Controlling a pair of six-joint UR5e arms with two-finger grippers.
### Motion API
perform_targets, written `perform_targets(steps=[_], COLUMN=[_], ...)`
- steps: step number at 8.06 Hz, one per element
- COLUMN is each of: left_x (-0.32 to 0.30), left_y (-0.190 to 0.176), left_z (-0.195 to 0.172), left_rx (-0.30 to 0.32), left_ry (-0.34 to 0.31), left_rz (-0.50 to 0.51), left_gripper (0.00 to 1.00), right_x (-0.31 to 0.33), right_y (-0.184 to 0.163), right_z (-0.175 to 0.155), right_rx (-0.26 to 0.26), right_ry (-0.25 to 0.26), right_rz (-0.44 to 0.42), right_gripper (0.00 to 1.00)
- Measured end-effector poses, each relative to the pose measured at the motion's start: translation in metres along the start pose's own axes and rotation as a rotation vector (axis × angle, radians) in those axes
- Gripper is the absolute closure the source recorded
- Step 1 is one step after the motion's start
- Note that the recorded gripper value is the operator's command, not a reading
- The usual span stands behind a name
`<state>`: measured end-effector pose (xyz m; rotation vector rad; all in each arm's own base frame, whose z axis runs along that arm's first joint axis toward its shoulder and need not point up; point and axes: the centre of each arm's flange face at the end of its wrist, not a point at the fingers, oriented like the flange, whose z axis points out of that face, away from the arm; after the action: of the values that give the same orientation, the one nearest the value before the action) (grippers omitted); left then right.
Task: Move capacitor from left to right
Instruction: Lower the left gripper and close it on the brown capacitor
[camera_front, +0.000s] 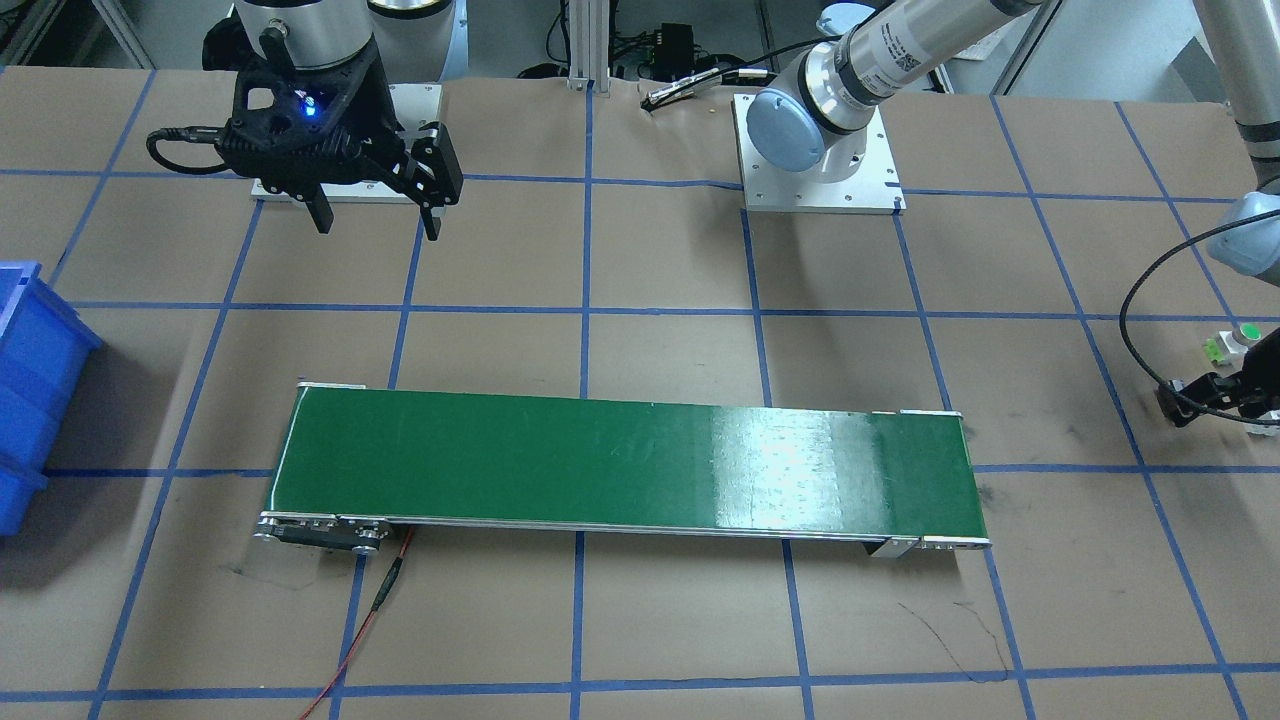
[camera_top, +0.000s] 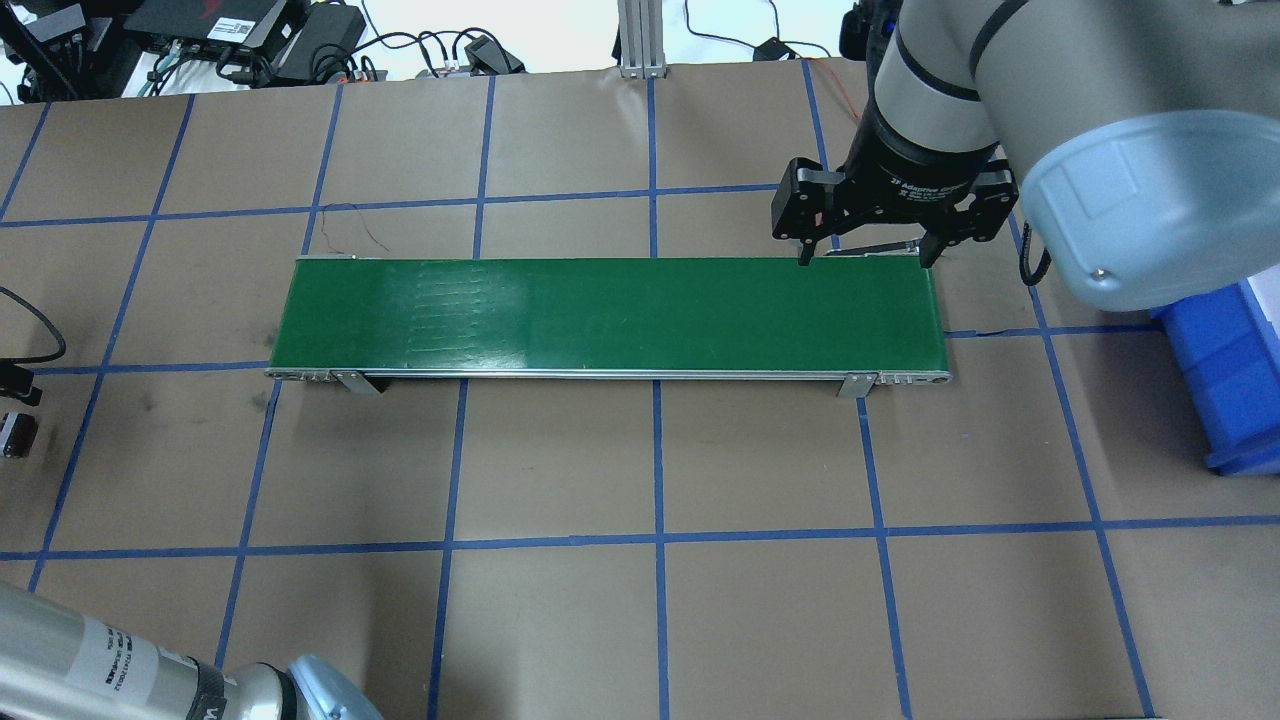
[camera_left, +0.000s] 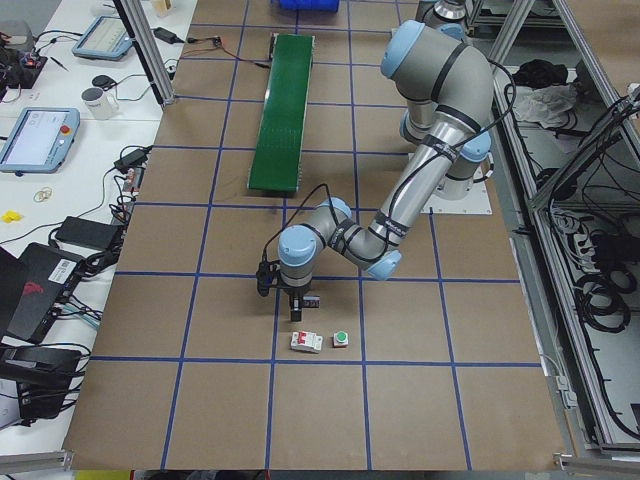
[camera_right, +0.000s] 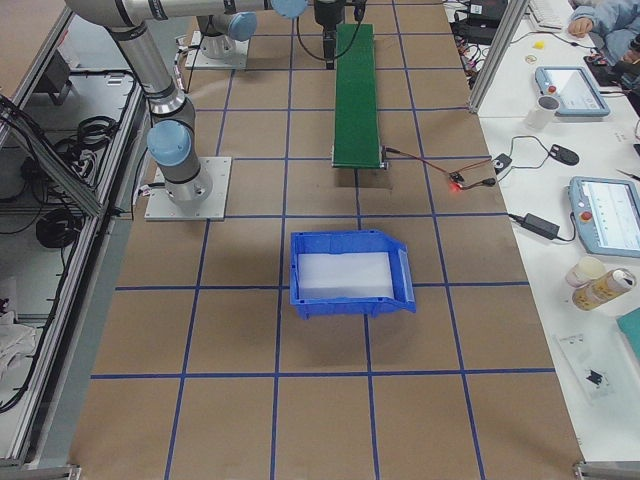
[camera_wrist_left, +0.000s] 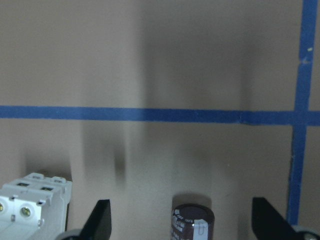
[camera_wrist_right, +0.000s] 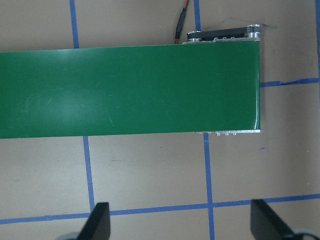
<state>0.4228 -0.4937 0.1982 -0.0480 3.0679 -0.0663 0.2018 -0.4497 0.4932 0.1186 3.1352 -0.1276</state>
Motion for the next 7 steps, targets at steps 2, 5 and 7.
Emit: perform_targets(steps=[2, 5, 7], left_x=[0.002, 0.004, 0.004], left_y=[0.004, 0.007, 0.008], left_z=[0.006, 0.018, 0.021], left_rx=[-0.04, -0.076, -0.086], left_ry=[0.016, 0.04, 0.043], left_rz=[0.101, 0.139, 0.139], left_gripper=[0.09, 0.65, 1.0], right_x=[0.0, 0.001, 0.003], right_y=[0.0, 0.0, 0.0], right_z=[0.0, 0.0, -0.001], right_rx=[0.0, 0.0, 0.001], right_ry=[0.0, 0.01, 0.026], right_rz=[0.001, 0.003, 0.002], right_gripper=[0.0, 0.0, 0.0])
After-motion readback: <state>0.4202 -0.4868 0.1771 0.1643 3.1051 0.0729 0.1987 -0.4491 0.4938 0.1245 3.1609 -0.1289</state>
